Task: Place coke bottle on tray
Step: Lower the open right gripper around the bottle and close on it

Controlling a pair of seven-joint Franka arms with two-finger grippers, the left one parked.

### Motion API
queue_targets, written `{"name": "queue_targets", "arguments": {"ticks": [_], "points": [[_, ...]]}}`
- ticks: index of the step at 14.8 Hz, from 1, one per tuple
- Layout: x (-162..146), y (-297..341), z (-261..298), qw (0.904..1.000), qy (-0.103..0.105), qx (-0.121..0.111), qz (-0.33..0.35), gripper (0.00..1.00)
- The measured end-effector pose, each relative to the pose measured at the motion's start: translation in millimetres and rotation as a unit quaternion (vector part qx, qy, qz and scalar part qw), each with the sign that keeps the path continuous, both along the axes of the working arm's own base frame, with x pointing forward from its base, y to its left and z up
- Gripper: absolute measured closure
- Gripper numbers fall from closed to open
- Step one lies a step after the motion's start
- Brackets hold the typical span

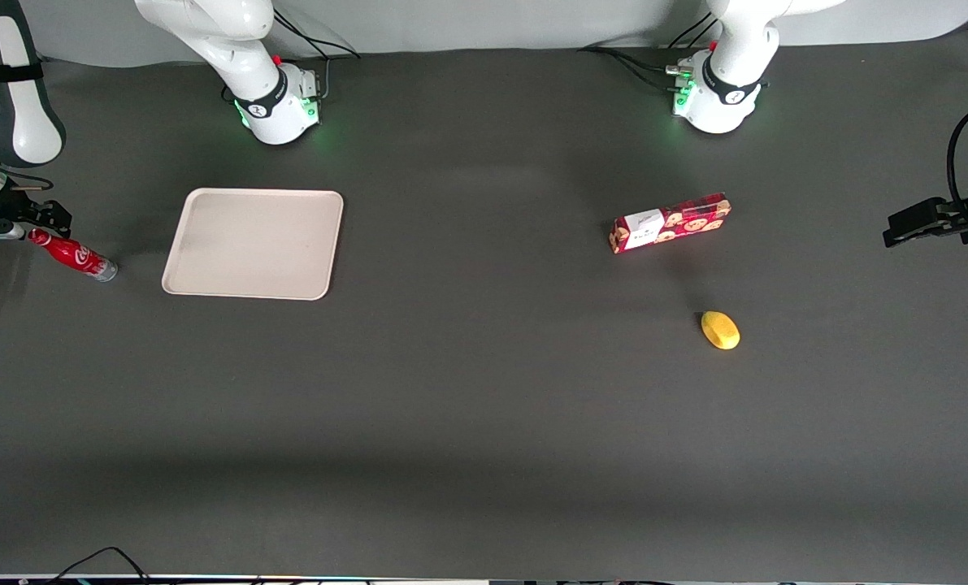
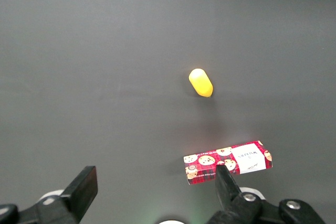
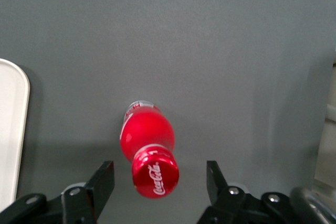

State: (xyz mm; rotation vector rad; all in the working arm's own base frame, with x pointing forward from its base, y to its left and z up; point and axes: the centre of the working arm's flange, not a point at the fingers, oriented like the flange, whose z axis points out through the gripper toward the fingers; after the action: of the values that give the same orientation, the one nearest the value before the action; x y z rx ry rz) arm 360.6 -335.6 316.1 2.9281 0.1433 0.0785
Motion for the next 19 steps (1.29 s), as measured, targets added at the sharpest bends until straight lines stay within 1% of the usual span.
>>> {"name": "queue_targets", "arguments": {"ticks": [1, 2, 3, 6, 13, 15, 16, 18, 19], "points": [[2, 1, 0, 1.0000, -0.002, 0.001, 0.000, 0.20], [4, 4, 1, 1.0000, -0.005, 0.004, -0.001, 0.30], [8, 7, 1, 0.9999, -0.008, 0.007, -0.002, 0.33], [16, 12, 2, 0.9999, -0.012, 0.009, 0.001, 0.32], [9, -5, -2, 1.0000, -0.004, 0.004, -0.001, 0.32], [9, -6, -3, 1.0000, -0.002, 0.004, -0.001, 0.33], [10, -6, -4, 1.0000, -0.002, 0.004, -0.001, 0.38], [12, -4, -4, 0.9999, -0.008, 0.011, -0.008, 0.59], [16, -2, -2, 0.9998, -0.013, 0.015, -0.010, 0.65]]}}
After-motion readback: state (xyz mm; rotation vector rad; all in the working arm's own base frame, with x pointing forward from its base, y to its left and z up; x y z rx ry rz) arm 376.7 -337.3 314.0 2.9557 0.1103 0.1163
